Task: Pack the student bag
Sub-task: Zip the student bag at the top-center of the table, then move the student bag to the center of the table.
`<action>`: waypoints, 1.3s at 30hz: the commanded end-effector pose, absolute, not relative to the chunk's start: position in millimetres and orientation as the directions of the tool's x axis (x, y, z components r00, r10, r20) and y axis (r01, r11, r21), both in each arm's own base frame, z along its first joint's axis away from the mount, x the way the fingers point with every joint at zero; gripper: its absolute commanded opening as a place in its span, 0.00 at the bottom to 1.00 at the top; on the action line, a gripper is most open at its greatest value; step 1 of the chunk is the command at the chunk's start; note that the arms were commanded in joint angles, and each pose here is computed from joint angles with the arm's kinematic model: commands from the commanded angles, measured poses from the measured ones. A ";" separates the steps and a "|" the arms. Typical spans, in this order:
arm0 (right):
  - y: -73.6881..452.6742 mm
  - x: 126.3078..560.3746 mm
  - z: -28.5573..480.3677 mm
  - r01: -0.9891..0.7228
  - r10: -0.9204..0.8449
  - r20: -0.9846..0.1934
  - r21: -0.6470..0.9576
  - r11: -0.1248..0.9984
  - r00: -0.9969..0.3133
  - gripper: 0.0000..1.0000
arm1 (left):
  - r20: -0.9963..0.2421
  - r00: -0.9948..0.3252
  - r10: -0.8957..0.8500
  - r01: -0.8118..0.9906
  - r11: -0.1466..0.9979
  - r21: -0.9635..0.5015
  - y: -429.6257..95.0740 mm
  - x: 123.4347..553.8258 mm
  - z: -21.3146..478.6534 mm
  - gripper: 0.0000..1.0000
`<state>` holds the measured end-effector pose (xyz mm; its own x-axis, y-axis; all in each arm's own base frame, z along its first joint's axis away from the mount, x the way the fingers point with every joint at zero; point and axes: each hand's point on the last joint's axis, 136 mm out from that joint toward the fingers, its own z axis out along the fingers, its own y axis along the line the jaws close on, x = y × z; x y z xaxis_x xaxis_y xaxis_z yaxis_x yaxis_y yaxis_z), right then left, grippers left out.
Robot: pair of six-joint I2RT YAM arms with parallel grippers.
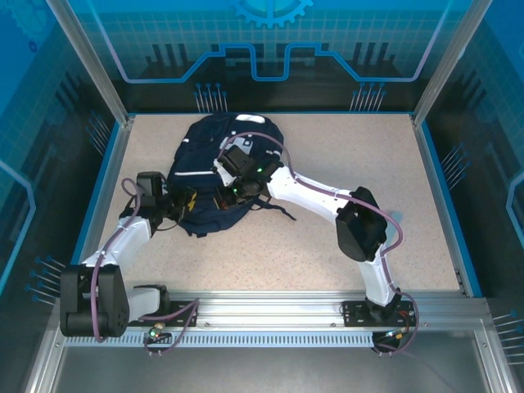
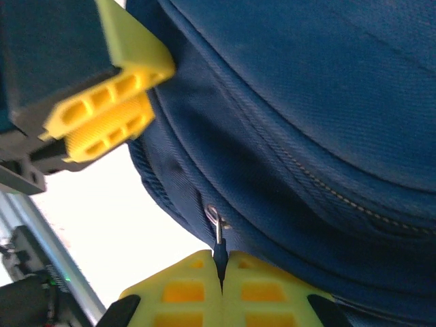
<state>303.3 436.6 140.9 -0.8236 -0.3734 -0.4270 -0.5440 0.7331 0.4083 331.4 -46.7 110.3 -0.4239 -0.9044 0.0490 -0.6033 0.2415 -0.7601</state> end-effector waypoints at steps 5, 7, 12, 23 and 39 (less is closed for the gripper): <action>358.0 328.4 153.7 -0.434 -0.329 -0.471 0.129 0.892 -0.818 0.00 | -0.020 -0.429 -0.903 -0.637 0.318 -0.702 -36.7 317.2 92.1 0.11; 336.9 338.3 154.8 -0.380 -0.295 -0.477 0.089 0.921 -0.828 0.00 | -0.033 -0.439 -0.898 -0.638 0.337 -0.692 -35.9 314.0 90.7 0.09; 298.4 359.1 146.8 -0.287 -0.239 -0.453 0.040 0.957 -0.859 0.00 | -0.070 -0.449 -0.891 -0.636 0.374 -0.675 -32.0 307.8 92.5 0.07; 267.3 433.3 142.0 -0.202 -0.151 -0.471 0.058 0.978 -0.869 0.00 | -0.076 -0.575 -0.815 -0.584 0.474 -0.659 -45.0 293.3 90.4 0.04; 233.6 445.0 149.4 -0.074 -0.089 -0.468 -0.050 0.996 -0.879 0.00 | -0.072 -0.791 -0.608 -0.371 0.570 -0.733 -87.8 278.7 108.0 0.08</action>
